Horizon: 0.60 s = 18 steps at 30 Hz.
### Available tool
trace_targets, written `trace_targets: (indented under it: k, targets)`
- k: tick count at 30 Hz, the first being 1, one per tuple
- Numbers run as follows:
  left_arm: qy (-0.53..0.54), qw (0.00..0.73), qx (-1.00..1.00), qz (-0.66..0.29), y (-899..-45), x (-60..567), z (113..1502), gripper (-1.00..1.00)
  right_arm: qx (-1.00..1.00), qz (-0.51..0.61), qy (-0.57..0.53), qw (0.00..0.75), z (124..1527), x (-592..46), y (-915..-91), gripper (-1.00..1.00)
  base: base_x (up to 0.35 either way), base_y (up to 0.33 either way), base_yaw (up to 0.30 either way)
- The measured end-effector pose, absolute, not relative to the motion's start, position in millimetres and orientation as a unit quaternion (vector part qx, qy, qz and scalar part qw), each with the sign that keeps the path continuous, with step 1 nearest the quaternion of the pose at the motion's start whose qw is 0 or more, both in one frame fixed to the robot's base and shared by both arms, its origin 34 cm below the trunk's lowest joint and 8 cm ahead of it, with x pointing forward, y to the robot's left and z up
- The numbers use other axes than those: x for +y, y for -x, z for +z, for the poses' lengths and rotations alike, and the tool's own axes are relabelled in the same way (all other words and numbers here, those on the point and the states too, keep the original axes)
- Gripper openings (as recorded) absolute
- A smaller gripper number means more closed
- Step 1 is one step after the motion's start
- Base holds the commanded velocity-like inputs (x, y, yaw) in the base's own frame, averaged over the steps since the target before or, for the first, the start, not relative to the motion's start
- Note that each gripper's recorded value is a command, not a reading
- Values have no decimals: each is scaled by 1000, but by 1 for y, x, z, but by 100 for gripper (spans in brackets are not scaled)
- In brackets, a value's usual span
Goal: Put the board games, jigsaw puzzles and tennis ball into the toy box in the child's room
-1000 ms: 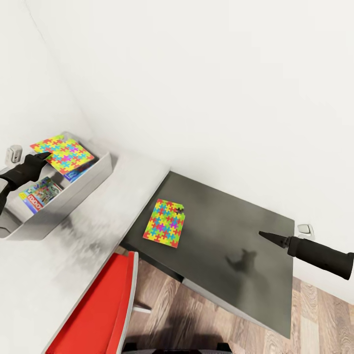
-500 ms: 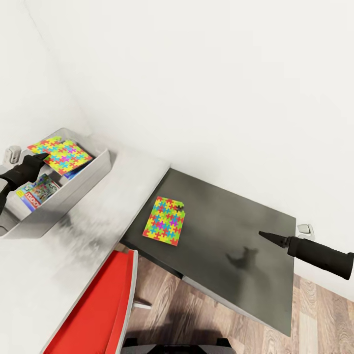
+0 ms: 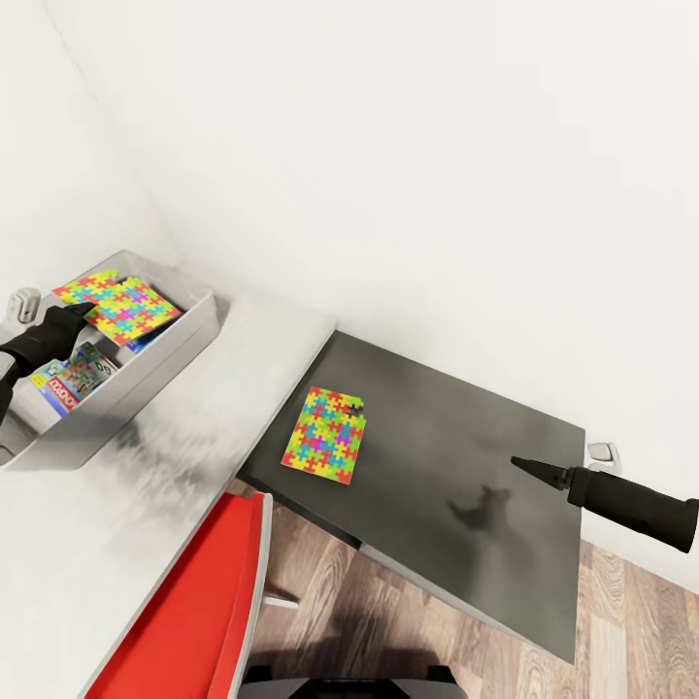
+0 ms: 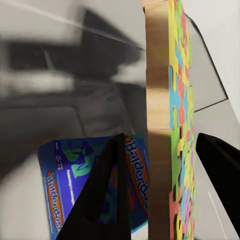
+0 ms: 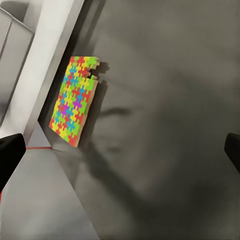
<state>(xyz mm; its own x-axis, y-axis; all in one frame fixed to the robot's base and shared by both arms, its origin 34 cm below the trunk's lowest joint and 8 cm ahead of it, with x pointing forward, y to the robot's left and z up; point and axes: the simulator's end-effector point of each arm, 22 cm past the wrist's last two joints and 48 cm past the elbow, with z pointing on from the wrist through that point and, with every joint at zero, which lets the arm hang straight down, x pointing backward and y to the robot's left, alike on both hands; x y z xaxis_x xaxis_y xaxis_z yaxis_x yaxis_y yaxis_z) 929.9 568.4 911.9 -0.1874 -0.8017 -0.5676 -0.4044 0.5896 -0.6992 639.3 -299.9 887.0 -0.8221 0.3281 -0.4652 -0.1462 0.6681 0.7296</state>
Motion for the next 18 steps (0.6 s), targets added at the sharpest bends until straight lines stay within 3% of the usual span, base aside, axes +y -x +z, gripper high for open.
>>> trace_targets:
  k: [18]
  targets:
    - [414,498,739,-189,-939,575,924,-100,865,404,-53,293,886,-300,-639,100,0,0,0]
